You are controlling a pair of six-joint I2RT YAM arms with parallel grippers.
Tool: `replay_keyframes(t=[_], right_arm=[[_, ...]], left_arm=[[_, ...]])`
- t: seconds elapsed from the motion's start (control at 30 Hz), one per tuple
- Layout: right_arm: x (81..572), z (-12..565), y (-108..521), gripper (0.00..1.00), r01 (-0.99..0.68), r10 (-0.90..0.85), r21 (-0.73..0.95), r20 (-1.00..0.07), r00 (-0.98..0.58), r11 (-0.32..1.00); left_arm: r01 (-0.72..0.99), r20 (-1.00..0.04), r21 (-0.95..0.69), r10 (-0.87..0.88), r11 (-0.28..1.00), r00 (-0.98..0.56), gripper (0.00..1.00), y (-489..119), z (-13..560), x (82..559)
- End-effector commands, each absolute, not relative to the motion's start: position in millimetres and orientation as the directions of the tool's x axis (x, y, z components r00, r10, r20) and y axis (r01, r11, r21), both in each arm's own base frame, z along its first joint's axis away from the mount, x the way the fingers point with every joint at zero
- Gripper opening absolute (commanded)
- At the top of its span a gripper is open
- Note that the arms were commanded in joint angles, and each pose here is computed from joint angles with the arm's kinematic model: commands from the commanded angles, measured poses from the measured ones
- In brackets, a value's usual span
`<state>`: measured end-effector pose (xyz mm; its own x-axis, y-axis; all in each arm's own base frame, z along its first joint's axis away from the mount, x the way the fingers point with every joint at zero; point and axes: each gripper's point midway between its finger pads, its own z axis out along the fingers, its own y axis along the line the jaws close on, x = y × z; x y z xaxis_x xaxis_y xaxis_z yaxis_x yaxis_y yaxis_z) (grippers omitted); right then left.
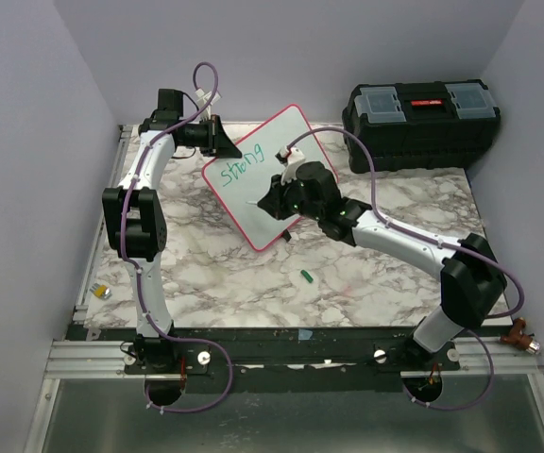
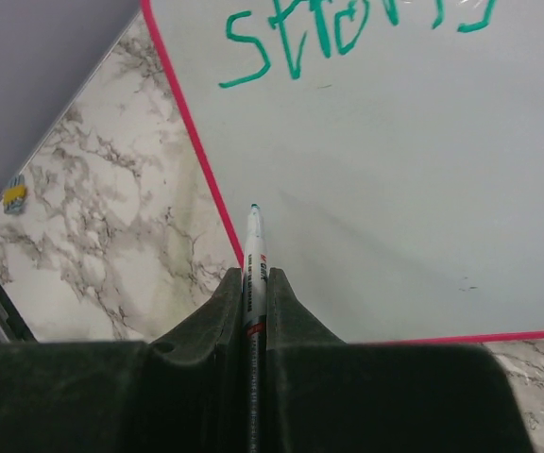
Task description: Write a sentence on the whiteboard
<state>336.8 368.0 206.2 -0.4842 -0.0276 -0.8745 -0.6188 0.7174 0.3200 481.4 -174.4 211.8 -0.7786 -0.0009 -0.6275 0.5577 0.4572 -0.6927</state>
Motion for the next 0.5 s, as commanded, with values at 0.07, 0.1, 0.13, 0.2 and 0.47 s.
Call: replay_keyframes(t=[0.07,0.1,0.13,0.2,0.47], right_arm=[[315.6,219.5,388.9,0.01,-0.689,-0.061,0.245,-0.92,-0.388,0.682],[317.2,219.0,388.5,0.01,-0.677,-0.058,0.238,-0.922,-0.383,0.696],[315.8,218.6,390.4,0.01,-0.68,-0.059,0.237,-0.922,-0.382,0.694],[312.2,217.4,395.2,0.01,-0.689,-0.059,0.24,-0.923,-0.38,0.684],[306.3,210.5,412.7,0.01,-0.708,-0.085,0.218,-0.927,-0.366,0.672]], left_arm=[[0.614,-0.678,-0.641,0.036,0.46,-0.734,0.0,-180.3,214.6,477.3],[0.615,-0.678,-0.641,0.035,0.459,-0.734,0.0,-180.4,215.0,477.5],[0.612,-0.676,-0.643,0.033,0.461,-0.736,0.0,-180.5,215.0,477.7],[0.61,-0.676,-0.645,0.03,0.46,-0.736,0.0,-180.5,215.0,478.6],[0.605,-0.672,-0.648,0.027,0.462,-0.74,0.0,-180.6,213.7,478.8]])
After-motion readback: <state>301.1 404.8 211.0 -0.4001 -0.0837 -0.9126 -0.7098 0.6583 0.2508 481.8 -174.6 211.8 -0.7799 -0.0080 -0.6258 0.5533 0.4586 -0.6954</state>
